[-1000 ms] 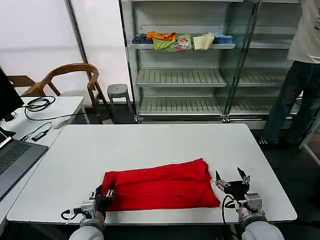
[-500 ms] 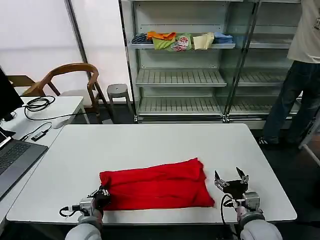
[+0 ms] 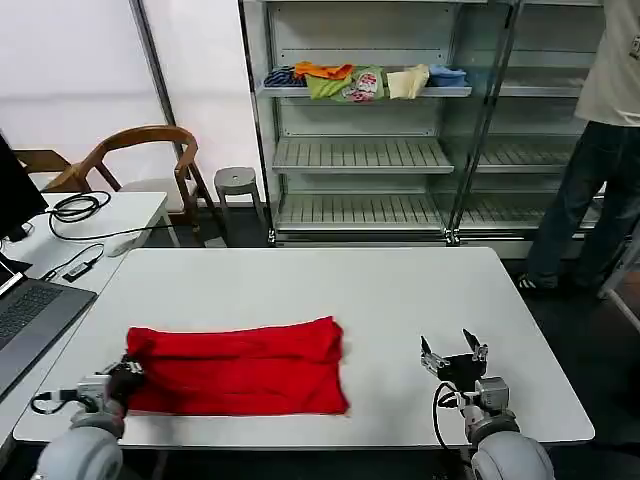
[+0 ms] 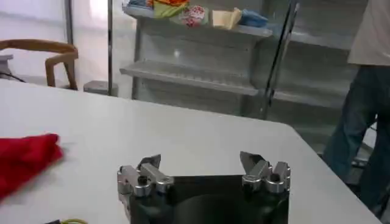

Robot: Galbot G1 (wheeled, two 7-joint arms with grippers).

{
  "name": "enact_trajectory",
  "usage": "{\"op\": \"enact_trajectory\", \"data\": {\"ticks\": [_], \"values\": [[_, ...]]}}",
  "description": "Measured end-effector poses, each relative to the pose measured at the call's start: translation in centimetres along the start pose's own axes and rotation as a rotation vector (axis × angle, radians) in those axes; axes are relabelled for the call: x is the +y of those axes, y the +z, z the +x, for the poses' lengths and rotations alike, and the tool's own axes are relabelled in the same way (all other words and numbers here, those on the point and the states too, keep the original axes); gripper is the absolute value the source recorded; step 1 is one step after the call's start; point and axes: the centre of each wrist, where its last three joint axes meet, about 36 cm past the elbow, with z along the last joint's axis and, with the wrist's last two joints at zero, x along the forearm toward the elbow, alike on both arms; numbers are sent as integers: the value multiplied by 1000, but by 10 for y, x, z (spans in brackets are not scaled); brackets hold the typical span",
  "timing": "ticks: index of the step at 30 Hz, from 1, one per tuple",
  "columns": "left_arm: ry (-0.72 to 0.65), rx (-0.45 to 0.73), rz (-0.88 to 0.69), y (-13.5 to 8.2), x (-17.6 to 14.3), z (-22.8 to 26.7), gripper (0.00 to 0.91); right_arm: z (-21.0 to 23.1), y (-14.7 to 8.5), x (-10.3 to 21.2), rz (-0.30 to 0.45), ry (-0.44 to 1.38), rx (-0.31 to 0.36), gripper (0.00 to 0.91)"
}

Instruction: Fold and organize the clothes.

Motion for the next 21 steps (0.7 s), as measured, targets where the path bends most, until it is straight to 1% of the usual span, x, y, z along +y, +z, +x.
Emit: {"op": "enact_trajectory", "data": {"ticks": [4,8,14,21], "values": [[-23,-32,-4,-15,12,6,20,0,0,0,0,2,-2,907],[-7,-71,-1,-30,5,20,20,2,2,-2,6,9,-2,907],[81,-126,11,-41,-34,48,20,6,4,-3,13,24,2,907],[202,-146,35,-41,-90,71,20,14,6,-8,28,46,17,907]]}}
